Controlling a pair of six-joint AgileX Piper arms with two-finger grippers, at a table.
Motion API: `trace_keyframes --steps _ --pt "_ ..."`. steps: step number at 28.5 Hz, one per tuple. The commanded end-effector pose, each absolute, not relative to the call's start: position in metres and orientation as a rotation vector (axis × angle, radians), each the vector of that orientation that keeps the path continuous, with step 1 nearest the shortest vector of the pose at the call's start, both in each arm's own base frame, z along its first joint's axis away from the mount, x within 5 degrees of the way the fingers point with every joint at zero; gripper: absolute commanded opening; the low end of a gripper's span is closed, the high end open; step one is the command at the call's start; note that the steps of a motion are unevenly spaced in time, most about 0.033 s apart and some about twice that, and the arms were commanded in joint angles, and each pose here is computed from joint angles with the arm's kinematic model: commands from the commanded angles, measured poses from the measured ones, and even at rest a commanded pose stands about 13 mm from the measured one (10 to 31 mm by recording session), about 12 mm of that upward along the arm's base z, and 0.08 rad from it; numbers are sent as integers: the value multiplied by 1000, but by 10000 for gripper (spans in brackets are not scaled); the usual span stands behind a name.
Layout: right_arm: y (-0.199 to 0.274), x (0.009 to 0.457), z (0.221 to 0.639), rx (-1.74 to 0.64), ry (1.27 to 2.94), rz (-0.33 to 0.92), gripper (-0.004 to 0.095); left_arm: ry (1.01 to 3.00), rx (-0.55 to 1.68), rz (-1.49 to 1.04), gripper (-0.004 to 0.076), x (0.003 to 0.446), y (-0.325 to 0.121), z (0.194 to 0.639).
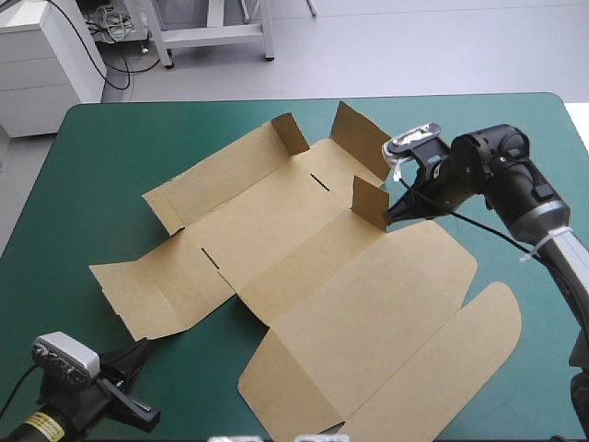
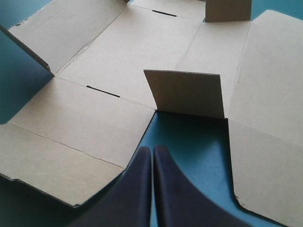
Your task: Fold the box
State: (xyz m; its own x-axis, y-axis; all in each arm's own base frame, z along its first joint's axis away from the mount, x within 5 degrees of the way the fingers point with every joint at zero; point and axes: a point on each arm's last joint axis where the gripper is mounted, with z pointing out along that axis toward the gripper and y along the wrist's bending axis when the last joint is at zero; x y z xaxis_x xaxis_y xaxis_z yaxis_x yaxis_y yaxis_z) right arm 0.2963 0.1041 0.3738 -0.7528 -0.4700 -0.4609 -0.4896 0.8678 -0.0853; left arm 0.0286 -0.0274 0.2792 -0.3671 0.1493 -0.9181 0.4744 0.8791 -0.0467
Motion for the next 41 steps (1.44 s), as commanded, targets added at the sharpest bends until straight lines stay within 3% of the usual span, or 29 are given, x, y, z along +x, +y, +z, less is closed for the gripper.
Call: trace_keyframes --steps 1,8,17,20,25,27,33,37,41 --pt "101 291 418 -665 2401 55 -15 1861 424 -383 -8 31 -28 292" --pt "104 298 444 -658 2310 54 -15 1861 426 -375 -8 31 -27 292" --pt "121 335 421 -691 2362 110 -11 1846 415 -372 -8 34 -28 291" --pt "125 340 414 -783 2350 107 73 1840 412 -367 -8 34 -27 290" --pt "128 348 404 -833 2359 93 430 1840 412 -367 -8 34 -27 290" --pt "128 352 402 -836 2364 67 502 1840 412 -367 -8 34 -27 290" --pt "145 365 404 -864 2325 68 512 1840 412 -367 -8 34 -27 290" --pt "166 376 393 -941 2305 -42 511 1840 412 -367 -8 34 -27 290" --pt "167 382 384 -923 2337 -41 506 1840 412 -367 -8 34 -27 290"
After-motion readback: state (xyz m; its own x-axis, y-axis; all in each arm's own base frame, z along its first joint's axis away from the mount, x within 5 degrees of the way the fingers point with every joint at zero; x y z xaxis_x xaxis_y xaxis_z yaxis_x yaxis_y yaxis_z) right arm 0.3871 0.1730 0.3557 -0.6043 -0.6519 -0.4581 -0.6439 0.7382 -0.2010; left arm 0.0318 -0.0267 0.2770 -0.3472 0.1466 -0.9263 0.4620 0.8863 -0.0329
